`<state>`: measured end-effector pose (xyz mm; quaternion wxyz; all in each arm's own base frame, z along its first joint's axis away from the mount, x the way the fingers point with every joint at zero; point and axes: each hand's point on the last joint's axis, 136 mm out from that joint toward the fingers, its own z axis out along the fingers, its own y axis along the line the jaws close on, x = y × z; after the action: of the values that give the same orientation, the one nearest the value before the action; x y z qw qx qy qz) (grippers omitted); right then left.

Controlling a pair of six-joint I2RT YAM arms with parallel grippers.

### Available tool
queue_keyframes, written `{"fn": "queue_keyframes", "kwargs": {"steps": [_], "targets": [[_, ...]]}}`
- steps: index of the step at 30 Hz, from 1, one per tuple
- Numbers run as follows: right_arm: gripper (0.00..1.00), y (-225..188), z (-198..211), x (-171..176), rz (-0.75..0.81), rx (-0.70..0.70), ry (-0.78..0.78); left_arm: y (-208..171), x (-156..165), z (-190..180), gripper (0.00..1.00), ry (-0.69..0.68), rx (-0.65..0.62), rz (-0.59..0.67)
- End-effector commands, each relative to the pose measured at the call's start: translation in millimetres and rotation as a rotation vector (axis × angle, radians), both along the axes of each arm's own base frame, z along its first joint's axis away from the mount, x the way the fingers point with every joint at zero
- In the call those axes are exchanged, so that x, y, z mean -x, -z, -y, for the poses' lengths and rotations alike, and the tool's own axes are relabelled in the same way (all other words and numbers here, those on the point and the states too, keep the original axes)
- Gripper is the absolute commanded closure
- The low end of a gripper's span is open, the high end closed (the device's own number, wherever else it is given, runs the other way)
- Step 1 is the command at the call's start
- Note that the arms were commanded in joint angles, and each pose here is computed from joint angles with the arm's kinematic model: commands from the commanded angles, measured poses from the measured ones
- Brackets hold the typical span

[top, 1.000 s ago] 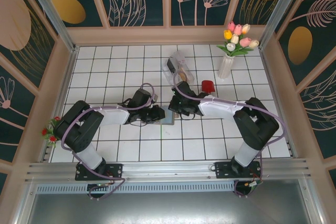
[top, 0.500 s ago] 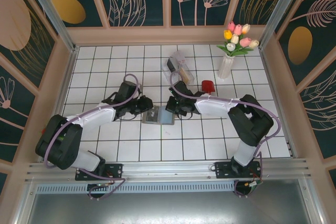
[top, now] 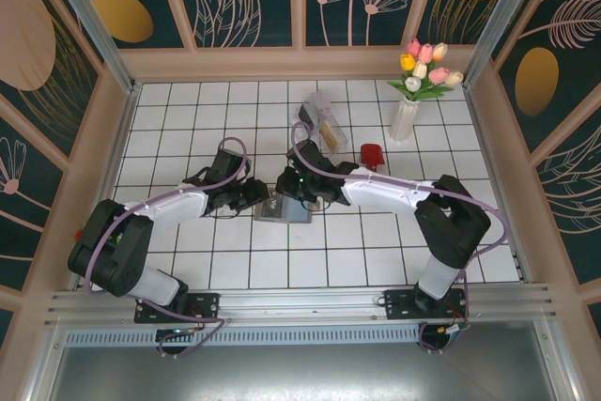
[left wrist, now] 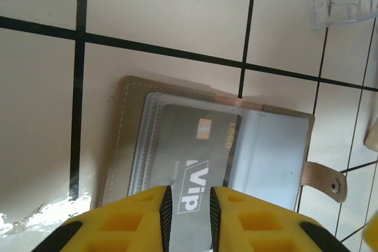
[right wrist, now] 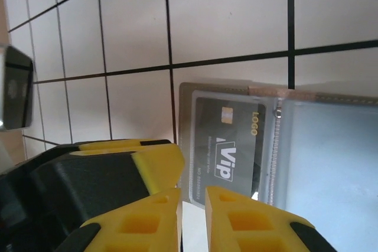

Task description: Take the credit cards out of the card holder

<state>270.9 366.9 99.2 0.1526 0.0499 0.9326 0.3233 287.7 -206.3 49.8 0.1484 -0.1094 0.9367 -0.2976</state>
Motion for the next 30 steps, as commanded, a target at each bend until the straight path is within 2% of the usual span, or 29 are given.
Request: {"fn": "queue_keyframes", "kwargs": {"steps": [1, 6, 13, 19, 30], "targets": [[0.8, 25, 0, 2, -0.059, 0.004, 0.049, 13, 3, -7, 0.77, -0.021, -0.034, -0.026], [0.81, 38, -1, 3, -0.051, -0.003, 0.034, 20, 1, -11, 0.81, -0.003, -0.071, -0.008], [0.8, 49, -9, 2, -0.095, -0.098, 0.055, 24, 3, -5, 0.85, 0.078, -0.064, 0.023], [0.82, 65, -2, -1, -0.123, -0.076, 0.041, 21, -3, -3, 0.89, 0.085, -0.065, 0.024], [0.82, 76, 9, 0, -0.133, -0.084, -0.038, 34, 13, -8, 0.87, 0.063, -0.058, -0.044]]}}
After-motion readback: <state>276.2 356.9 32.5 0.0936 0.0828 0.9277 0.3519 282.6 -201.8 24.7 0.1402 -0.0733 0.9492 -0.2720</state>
